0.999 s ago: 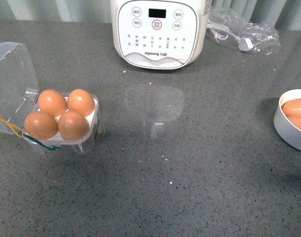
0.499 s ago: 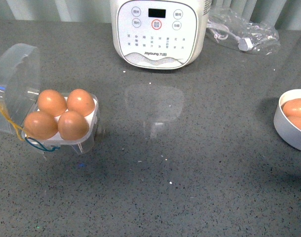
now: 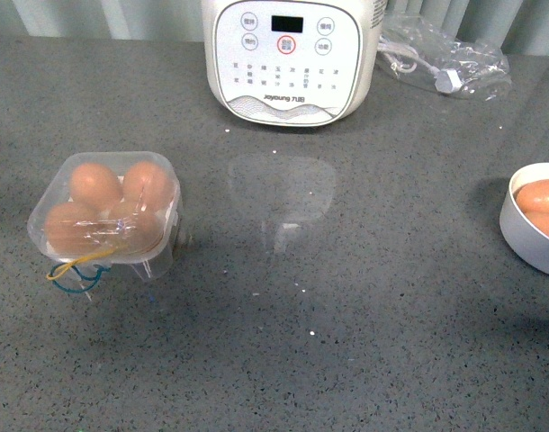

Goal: Put egg into box

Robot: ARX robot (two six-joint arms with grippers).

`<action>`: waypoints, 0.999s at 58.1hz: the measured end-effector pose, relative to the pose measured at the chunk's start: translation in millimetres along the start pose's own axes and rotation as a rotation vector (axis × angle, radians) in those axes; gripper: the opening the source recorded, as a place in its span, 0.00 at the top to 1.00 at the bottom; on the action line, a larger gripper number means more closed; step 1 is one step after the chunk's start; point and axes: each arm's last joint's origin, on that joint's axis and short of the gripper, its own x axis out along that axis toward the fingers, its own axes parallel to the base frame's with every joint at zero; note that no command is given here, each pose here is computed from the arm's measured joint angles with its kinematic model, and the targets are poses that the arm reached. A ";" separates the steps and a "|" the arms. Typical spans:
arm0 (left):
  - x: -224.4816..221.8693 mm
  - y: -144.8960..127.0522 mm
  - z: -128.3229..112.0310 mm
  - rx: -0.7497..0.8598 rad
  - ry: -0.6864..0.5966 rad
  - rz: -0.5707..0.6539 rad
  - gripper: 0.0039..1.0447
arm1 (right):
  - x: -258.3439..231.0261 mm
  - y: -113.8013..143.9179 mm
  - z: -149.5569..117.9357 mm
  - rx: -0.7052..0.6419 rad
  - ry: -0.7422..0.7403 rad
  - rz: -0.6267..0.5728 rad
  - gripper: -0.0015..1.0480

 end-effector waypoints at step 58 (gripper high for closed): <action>-84.8 -32.8 -43.1 0.057 -0.502 0.129 0.97 | 0.0 0.0 0.0 0.000 0.000 0.000 0.07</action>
